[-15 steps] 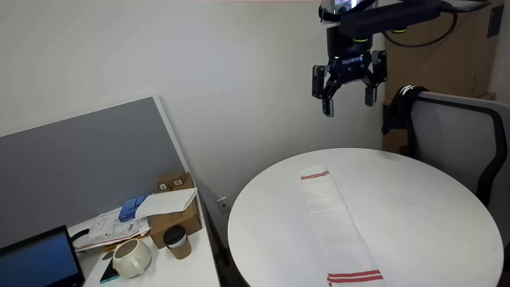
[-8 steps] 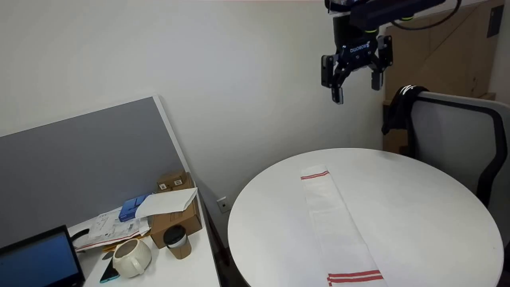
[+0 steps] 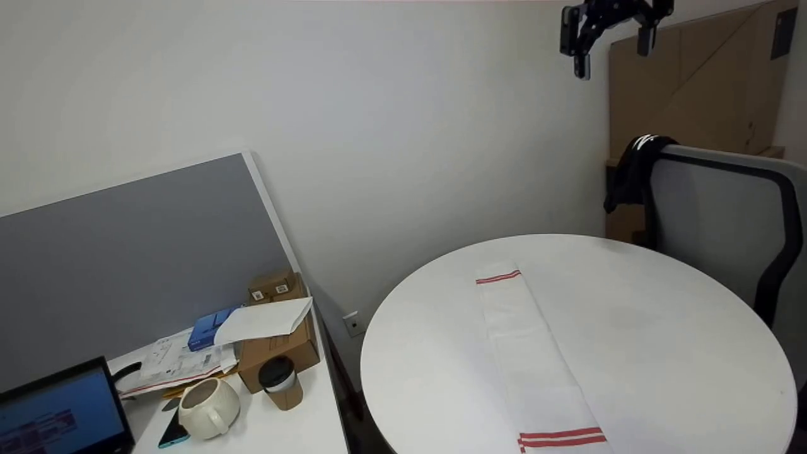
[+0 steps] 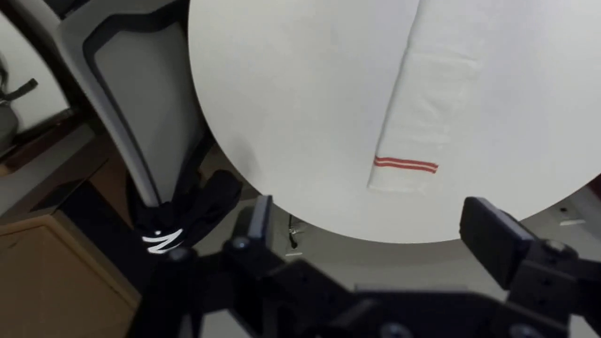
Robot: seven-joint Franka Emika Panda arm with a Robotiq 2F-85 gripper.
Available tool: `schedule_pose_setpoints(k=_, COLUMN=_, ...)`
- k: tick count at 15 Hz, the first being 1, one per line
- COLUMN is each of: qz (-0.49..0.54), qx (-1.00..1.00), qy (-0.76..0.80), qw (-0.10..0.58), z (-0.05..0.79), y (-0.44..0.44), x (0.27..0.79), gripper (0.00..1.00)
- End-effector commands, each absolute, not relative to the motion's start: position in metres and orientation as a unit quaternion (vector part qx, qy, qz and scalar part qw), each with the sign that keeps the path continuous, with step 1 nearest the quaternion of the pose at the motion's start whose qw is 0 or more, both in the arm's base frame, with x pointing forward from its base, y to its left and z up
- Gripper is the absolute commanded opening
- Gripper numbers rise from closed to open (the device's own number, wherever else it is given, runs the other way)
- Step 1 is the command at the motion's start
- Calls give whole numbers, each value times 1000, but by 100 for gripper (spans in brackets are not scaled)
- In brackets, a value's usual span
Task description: Remove the black t-shirt from the backrest of the chair and put it on the round table
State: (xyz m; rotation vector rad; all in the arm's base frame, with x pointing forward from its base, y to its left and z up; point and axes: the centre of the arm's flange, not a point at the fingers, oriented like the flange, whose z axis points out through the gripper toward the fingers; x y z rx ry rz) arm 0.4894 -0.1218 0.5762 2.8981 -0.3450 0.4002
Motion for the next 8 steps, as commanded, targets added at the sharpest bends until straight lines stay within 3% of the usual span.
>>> schedule_pose_setpoints(k=1, qz=132, qx=974, qy=-141, qw=118, z=596, y=-172, x=542, gripper=100)
schedule_pose_setpoints(k=8, qz=97, qx=969, qy=-165, qw=156, z=567, y=-249, x=617, gripper=100)
